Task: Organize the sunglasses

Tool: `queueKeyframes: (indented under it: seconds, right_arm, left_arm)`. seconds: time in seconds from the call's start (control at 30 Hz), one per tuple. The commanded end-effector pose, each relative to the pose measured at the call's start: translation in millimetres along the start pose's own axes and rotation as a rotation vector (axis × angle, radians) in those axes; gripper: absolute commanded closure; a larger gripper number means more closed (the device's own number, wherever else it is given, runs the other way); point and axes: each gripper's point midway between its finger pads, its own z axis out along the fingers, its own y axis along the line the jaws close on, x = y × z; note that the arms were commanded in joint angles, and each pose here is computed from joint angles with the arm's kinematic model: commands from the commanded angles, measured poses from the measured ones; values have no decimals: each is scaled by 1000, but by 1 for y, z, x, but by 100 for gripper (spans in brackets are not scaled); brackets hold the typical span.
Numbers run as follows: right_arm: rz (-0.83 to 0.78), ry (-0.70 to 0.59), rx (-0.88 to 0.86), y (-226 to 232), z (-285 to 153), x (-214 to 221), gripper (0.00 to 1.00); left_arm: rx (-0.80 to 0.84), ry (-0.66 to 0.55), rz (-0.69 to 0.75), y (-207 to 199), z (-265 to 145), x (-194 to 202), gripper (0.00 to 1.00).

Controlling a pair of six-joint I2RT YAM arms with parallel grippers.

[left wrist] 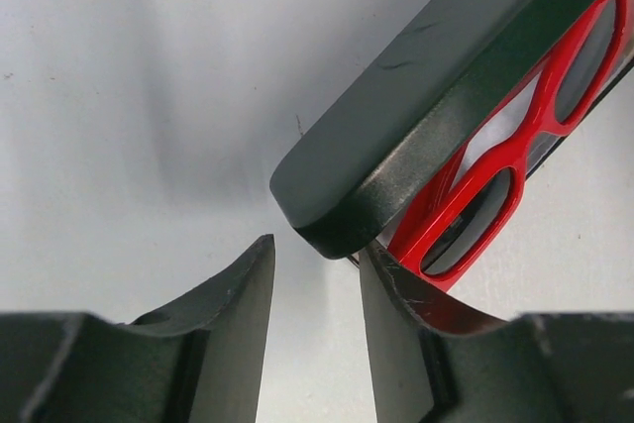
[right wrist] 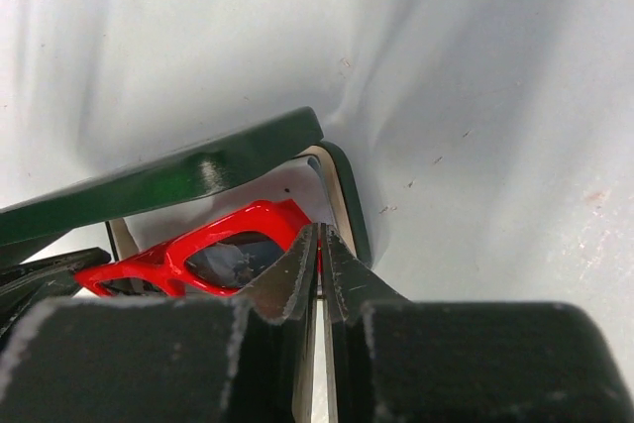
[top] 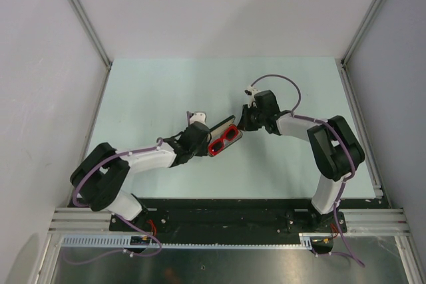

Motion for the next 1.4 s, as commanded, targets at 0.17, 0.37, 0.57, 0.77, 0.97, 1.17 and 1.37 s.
queueKeyframes:
  seconds: [0.17, 0.37, 0.57, 0.77, 0.97, 1.17, 1.37]
  right_arm:
    - [-25, -55, -1, 11, -13, -20, 92]
    - [-26, -57, -2, 12, -10, -20, 92]
    - [-2, -103, 5, 6, -10, -33, 92]
    - [4, -107, -22, 7, -3, -33, 91]
    - [8, -113, -72, 15, -4, -39, 80]
    - [25, -68, -151, 26, 0, -30, 67]
    - [62, -33, -152, 20, 5, -20, 76]
  left_arm:
    - [-66, -84, -42, 5, -1, -27, 52]
    - [-101, -80, -54, 11, -1, -27, 52]
    - [-106, -69, -61, 13, -3, -23, 52]
    - [-106, -69, -72, 14, -5, -22, 54]
    - [-95, -61, -74, 13, -6, -19, 55]
    - [-92, -52, -77, 12, -5, -16, 55]
    - [-84, -49, -77, 10, -4, -17, 55]
